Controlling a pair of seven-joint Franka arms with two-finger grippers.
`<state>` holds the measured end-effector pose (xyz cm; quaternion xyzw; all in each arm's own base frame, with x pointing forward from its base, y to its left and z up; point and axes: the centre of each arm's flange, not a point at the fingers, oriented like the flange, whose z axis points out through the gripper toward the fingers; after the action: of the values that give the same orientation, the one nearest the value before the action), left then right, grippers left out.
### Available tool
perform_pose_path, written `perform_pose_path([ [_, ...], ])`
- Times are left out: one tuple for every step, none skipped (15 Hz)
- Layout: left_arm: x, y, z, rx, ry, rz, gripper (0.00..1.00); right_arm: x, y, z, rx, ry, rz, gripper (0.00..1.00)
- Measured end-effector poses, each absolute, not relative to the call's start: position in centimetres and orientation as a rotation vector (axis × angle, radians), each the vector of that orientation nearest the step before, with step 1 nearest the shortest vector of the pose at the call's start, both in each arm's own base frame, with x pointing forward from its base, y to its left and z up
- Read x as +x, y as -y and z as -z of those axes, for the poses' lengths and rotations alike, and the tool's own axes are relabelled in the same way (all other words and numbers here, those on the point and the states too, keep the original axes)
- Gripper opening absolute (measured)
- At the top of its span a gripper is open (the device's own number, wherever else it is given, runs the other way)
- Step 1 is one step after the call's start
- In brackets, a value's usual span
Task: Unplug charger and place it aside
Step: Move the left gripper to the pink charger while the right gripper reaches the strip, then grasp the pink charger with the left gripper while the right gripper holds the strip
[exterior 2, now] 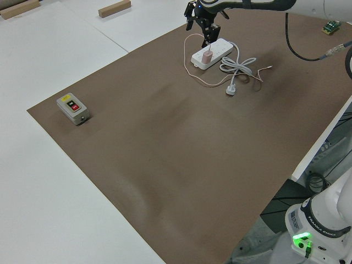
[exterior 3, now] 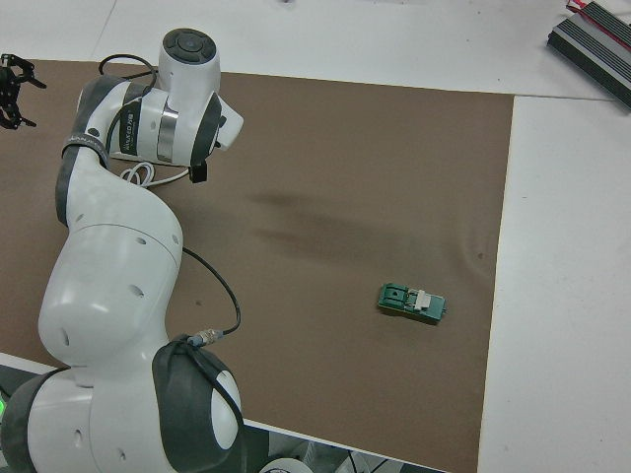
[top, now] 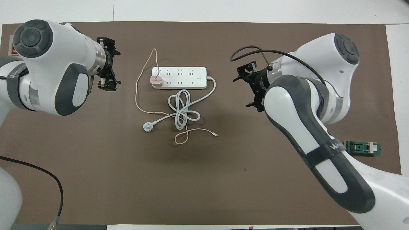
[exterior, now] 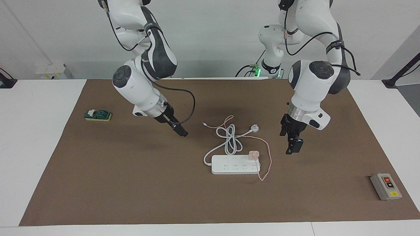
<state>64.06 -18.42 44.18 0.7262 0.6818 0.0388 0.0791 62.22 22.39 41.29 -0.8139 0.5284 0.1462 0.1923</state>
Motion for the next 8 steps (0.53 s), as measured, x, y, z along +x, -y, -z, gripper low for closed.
perform_pose_path([
  [64.1, 19.1, -42.9, 2.179, -2.063, -0.074, 1.0, 63.2, -23.9, -40.5, -2.203, -1.566, -0.453, 1.0],
  [64.3, 20.3, -41.2, 2.196, -2.081, -0.024, 1.0, 64.3, -25.6, -39.5, -2.125, -1.638, -0.49, 1.0],
  [64.4, 21.6, -39.7, 2.2, -2.103, 0.009, 1.0, 65.1, -27.0, -38.4, -2.063, -1.686, -0.517, 1.0],
  [64.6, 22.7, -38.3, 2.194, -2.126, 0.031, 1.0, 65.7, -28.3, -37.0, -2.008, -1.723, -0.544, 1.0],
  [64.7, 23.5, -37.2, 2.199, -2.138, 0.043, 1.0, 66.2, -29.4, -35.5, -1.959, -1.752, -0.564, 1.0],
  [64.6, 24.0, -36.2, 2.216, -2.139, 0.047, 1.0, 66.5, -30.3, -34.1, -1.911, -1.774, -0.586, 1.0],
  [64.5, 24.5, -35.5, 2.232, -2.138, 0.046, 1.0, 66.9, -30.8, -32.8, -1.872, -1.791, -0.615, 1.0],
  [64.4, 24.8, -35.2, 2.238, -2.139, 0.048, 1.0, 67.5, -31.2, -32.0, -1.843, -1.803, -0.635, 1.0],
])
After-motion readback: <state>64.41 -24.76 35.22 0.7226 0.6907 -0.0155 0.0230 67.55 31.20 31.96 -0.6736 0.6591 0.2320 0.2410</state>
